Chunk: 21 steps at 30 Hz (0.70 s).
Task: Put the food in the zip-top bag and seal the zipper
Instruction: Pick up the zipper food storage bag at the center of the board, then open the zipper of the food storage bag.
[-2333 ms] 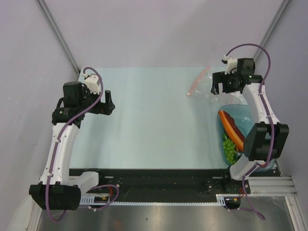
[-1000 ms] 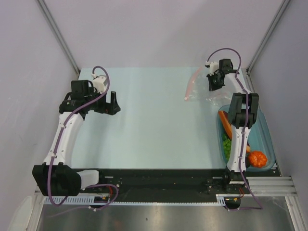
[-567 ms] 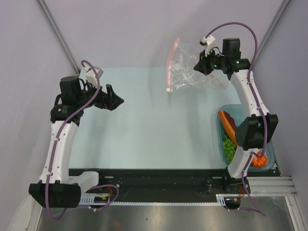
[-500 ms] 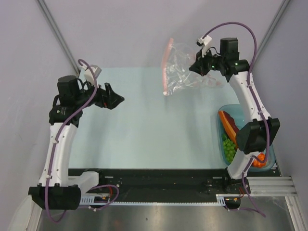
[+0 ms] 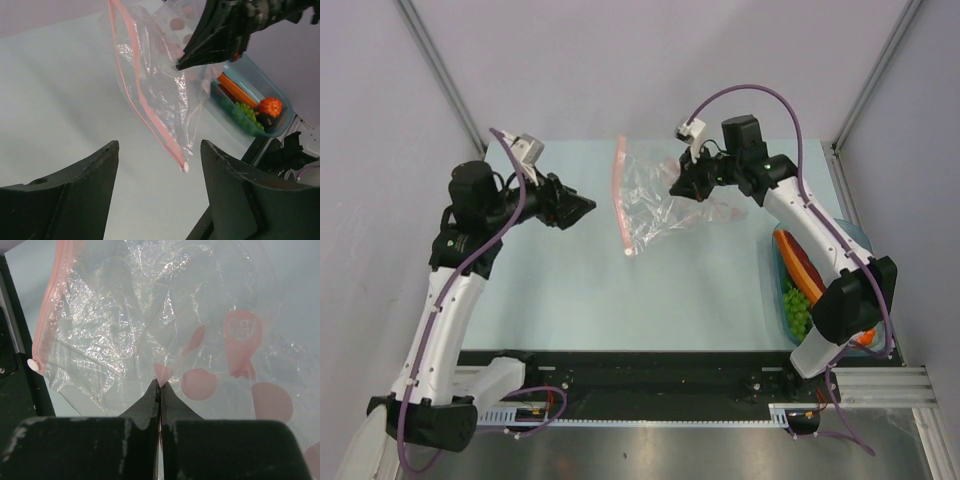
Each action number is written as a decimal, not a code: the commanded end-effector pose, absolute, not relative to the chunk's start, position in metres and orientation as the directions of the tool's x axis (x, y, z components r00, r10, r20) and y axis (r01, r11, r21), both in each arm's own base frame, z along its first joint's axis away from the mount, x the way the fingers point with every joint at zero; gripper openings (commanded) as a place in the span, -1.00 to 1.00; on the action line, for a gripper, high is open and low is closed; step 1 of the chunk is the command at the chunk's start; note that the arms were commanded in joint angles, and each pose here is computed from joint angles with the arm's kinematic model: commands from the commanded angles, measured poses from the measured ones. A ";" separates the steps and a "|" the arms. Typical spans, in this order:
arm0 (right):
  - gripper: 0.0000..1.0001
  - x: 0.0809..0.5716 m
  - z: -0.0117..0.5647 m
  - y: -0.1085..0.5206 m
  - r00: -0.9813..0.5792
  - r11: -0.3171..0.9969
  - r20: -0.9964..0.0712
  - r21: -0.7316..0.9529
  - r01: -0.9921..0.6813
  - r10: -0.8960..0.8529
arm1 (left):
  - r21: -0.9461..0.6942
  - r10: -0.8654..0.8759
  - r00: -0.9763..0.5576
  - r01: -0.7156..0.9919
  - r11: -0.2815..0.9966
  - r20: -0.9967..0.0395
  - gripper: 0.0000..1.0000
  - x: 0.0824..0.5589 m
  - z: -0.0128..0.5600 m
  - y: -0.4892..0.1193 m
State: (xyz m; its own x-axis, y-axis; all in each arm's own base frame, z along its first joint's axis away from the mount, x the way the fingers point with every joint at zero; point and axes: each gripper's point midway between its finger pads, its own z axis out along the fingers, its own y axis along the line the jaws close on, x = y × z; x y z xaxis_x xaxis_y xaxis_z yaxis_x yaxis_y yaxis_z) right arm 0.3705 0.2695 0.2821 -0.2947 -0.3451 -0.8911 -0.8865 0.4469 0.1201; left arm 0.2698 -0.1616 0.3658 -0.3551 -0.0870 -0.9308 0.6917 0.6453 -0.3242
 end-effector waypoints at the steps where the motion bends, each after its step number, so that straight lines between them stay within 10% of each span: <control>1: -1.00 0.349 0.325 0.282 -0.185 0.423 -0.936 0.043 -0.905 -0.301 | -0.332 -0.062 -0.407 0.637 0.696 -0.911 0.39 0.285 0.334 -0.163; 21: -1.00 0.331 0.320 0.293 -0.152 0.370 -0.931 0.020 -0.929 -0.331 | -0.439 -0.144 -0.439 0.701 0.562 -0.887 0.29 0.264 0.325 -0.185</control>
State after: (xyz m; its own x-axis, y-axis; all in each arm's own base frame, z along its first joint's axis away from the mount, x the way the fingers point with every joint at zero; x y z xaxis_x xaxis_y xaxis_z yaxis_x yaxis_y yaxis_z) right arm 0.3342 0.2927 0.3062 -0.2129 -0.3446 -0.9143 -0.9224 0.3796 0.0717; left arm 0.2788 -0.1733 0.2896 -0.5156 -0.0819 -0.8529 0.6205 0.6508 -0.4375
